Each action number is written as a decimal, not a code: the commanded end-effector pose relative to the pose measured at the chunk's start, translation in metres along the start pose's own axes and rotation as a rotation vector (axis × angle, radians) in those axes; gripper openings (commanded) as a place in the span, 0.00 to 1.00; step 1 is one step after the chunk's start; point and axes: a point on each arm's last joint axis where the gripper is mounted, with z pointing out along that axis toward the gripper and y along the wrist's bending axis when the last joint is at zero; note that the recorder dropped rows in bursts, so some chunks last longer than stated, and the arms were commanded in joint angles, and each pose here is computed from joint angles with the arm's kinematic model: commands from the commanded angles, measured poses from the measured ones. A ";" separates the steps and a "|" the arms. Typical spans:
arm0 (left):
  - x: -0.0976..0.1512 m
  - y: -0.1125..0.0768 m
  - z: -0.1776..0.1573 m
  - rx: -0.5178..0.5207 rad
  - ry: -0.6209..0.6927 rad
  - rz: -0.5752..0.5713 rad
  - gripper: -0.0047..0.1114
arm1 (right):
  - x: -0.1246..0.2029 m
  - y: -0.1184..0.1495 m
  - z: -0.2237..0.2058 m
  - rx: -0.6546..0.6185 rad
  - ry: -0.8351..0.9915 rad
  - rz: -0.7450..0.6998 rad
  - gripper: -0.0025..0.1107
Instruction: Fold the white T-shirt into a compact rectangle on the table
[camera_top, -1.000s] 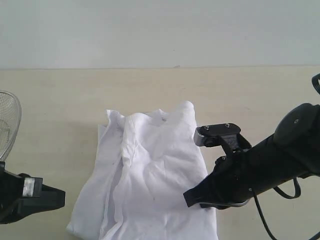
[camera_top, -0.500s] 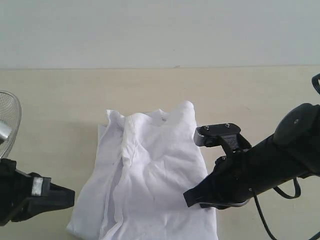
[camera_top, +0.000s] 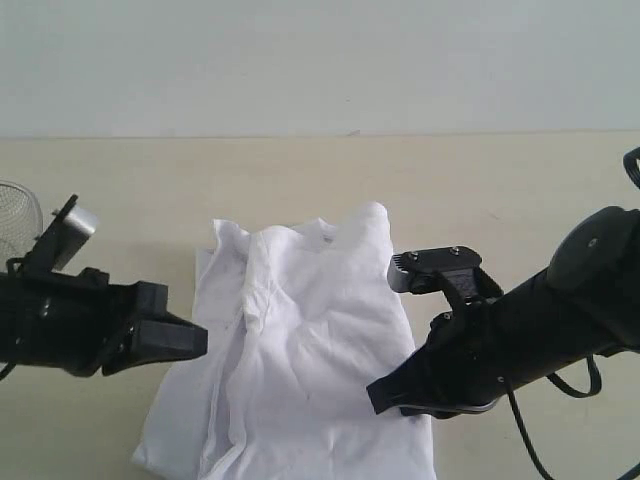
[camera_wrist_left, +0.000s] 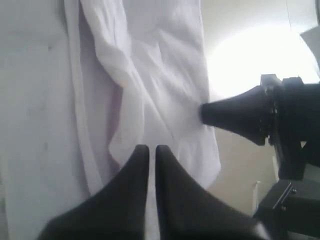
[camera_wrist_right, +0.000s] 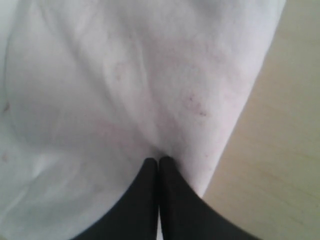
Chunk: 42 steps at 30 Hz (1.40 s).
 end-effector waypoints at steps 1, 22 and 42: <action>-0.019 0.008 0.017 0.001 0.010 -0.011 0.10 | 0.001 -0.001 0.000 0.011 -0.006 -0.009 0.02; -0.016 0.029 0.046 0.039 0.140 -0.060 0.41 | 0.000 -0.002 0.000 0.025 -0.018 -0.012 0.02; -0.016 0.034 0.046 -0.011 0.128 -0.060 0.41 | 0.000 -0.002 0.000 0.022 -0.015 -0.012 0.02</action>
